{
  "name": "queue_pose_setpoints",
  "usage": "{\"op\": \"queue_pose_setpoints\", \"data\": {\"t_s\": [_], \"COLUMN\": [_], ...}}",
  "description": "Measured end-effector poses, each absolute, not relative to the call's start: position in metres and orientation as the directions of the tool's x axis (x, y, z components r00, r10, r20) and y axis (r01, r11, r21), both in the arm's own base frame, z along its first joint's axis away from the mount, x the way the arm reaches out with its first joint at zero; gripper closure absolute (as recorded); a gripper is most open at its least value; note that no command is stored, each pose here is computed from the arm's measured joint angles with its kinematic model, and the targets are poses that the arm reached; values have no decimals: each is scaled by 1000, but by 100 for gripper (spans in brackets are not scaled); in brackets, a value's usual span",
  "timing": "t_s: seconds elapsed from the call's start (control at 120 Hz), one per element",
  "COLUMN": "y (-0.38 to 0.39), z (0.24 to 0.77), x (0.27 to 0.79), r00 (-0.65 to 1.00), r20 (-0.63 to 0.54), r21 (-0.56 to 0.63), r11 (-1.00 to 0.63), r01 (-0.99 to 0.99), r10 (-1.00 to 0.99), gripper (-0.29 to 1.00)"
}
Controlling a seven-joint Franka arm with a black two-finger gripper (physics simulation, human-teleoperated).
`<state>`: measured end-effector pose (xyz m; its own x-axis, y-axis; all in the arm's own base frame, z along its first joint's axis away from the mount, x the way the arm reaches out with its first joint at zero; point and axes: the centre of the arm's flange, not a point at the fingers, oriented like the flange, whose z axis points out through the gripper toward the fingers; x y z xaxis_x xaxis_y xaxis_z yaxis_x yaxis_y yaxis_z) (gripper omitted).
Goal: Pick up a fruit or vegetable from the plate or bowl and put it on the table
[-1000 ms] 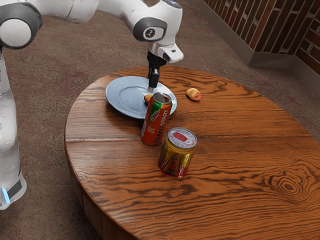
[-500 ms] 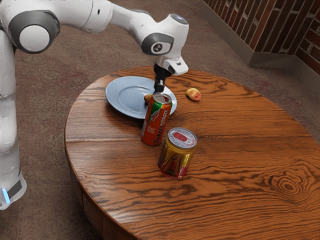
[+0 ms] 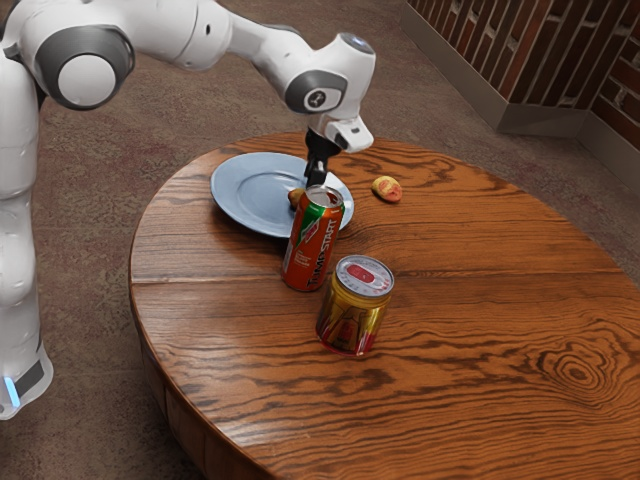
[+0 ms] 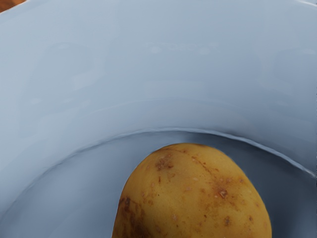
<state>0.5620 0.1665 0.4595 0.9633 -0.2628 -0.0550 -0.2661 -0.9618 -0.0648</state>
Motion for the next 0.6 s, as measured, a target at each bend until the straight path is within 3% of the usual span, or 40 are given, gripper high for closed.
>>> {"op": "queue_pose_setpoints", "data": {"t_s": [0.333, 0.6], "y": [164, 169], "z": [441, 437], "x": [564, 564], "r00": [960, 969], "r20": [-85, -67], "r21": [-21, 17], "r11": [-963, -971], "r01": [-269, -237], "r10": [-266, -238], "gripper": [5, 43]}}
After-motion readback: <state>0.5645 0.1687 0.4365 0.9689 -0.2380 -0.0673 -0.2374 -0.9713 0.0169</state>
